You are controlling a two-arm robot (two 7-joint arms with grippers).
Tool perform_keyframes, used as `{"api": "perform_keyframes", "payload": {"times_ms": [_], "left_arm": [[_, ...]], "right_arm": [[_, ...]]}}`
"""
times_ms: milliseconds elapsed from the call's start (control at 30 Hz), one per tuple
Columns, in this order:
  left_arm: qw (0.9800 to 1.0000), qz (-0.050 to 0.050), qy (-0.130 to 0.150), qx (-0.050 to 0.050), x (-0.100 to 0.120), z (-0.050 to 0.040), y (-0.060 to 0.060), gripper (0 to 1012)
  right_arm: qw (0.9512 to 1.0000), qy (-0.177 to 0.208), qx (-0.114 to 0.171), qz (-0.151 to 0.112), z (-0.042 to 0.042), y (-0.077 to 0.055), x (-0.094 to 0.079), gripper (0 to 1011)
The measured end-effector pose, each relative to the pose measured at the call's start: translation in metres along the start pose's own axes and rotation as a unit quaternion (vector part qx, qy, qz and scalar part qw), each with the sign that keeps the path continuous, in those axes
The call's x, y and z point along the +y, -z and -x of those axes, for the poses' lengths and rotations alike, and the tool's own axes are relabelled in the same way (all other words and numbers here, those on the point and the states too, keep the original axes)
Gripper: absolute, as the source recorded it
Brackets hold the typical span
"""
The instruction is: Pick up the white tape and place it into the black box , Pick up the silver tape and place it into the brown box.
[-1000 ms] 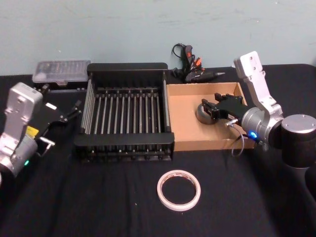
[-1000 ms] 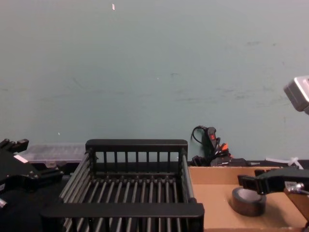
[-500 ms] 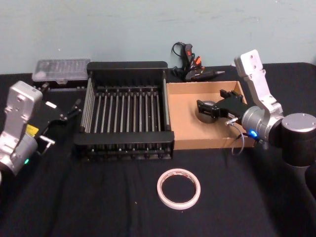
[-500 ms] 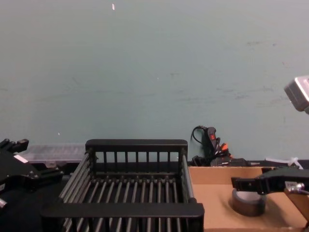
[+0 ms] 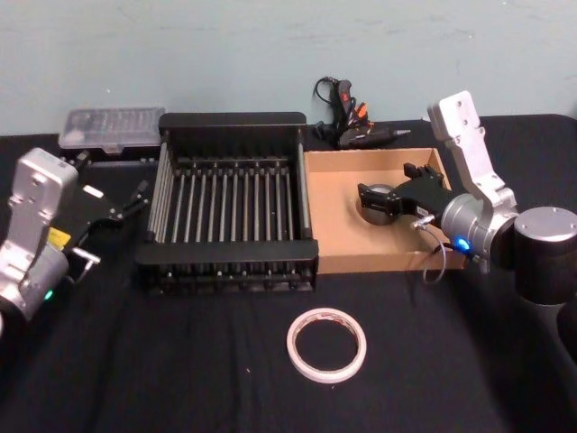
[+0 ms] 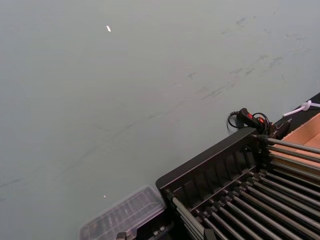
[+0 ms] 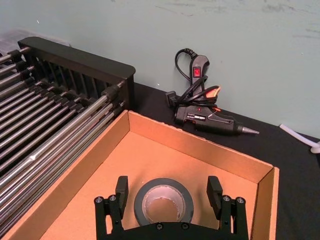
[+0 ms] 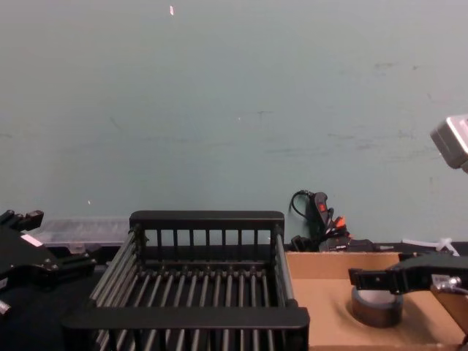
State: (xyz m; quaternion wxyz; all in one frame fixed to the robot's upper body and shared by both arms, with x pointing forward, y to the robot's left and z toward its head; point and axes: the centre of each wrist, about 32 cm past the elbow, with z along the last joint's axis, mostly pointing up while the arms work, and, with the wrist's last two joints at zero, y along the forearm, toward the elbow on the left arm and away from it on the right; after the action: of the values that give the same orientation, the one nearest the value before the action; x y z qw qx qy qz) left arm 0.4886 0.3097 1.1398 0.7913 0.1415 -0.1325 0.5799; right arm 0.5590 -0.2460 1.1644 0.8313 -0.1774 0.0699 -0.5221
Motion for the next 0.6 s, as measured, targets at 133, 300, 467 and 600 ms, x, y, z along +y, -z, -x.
{"api": "perform_keyframes", "payload": {"times_ms": [133,300,467,600], "left_arm": [[1.0,0.0,0.0,0.0,0.0,0.0,0.0,1001],[1.0,0.0,0.0,0.0,0.0,0.0,0.0,1001],[1.0,0.0,0.0,0.0,0.0,0.0,0.0,1001],[1.0,0.0,0.0,0.0,0.0,0.0,0.0,1001]], "right_arm": [[1.0,-0.002,0.0,-0.008,-0.0002,-0.001,-0.005,1003],[0.9998,-0.005,-0.003,-0.021,0.001,-0.004,-0.016,1003],[0.9993,-0.015,-0.006,-0.033,0.0038,-0.007,-0.032,1002],[0.9984,-0.036,-0.013,-0.043,0.0073,-0.007,-0.052,1002]]}}
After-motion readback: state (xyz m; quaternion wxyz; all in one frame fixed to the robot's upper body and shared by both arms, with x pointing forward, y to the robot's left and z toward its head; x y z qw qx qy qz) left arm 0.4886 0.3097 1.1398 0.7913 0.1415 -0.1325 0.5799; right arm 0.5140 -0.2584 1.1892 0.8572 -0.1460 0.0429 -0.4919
